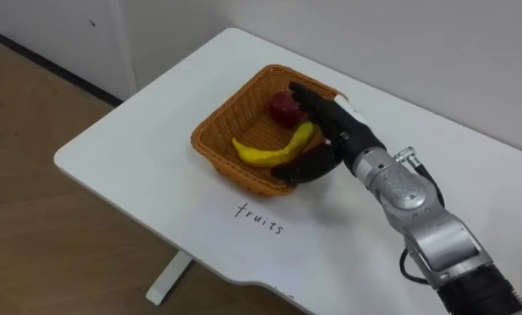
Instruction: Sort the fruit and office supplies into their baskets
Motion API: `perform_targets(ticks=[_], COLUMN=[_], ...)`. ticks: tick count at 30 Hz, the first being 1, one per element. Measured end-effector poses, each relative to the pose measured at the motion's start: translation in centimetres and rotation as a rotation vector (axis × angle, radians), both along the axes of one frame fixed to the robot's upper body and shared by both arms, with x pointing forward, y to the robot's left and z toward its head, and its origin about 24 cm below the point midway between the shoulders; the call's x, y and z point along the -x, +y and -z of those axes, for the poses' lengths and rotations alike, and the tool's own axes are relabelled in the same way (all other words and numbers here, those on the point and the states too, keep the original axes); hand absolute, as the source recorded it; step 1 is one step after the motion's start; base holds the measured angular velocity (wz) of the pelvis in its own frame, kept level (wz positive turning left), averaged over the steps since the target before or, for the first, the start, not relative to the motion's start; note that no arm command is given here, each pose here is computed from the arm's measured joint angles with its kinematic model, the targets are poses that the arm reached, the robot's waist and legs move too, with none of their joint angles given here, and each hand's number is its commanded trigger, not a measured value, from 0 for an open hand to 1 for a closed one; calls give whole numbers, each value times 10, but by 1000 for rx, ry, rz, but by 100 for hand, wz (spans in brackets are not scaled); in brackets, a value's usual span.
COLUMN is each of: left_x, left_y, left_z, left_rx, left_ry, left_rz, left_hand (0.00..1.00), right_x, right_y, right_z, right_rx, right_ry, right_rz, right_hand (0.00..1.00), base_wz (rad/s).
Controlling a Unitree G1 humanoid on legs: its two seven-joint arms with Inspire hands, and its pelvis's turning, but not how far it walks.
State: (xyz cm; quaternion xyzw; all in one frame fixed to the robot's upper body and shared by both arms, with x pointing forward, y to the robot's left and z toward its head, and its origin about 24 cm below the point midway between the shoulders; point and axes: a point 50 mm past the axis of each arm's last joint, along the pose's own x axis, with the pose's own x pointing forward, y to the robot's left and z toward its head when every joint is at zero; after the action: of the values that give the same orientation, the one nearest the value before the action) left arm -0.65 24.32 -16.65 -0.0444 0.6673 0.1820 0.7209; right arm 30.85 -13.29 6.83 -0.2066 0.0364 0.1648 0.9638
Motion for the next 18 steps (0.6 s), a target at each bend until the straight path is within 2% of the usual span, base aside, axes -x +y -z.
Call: perform_targets(ticks=[7, 15, 18], left_x=[-9, -5, -12], left_y=[3, 3, 6], left_z=[-2, -2, -3], left_rx=[-36, -50, -67], left_ry=[-57, -40, -81], left_rz=[8, 5, 4], left_hand=[0, 0, 0], right_x=[-11, 0, 4], right_y=[-22, -73, -89], right_z=[-41, -100, -108], right_rx=[-117, -227, -302], right_ry=[-165, -430, -479], right_rz=[122, 302, 384], right_hand=[0, 0, 0], base_wz=[-1, -19, -43])
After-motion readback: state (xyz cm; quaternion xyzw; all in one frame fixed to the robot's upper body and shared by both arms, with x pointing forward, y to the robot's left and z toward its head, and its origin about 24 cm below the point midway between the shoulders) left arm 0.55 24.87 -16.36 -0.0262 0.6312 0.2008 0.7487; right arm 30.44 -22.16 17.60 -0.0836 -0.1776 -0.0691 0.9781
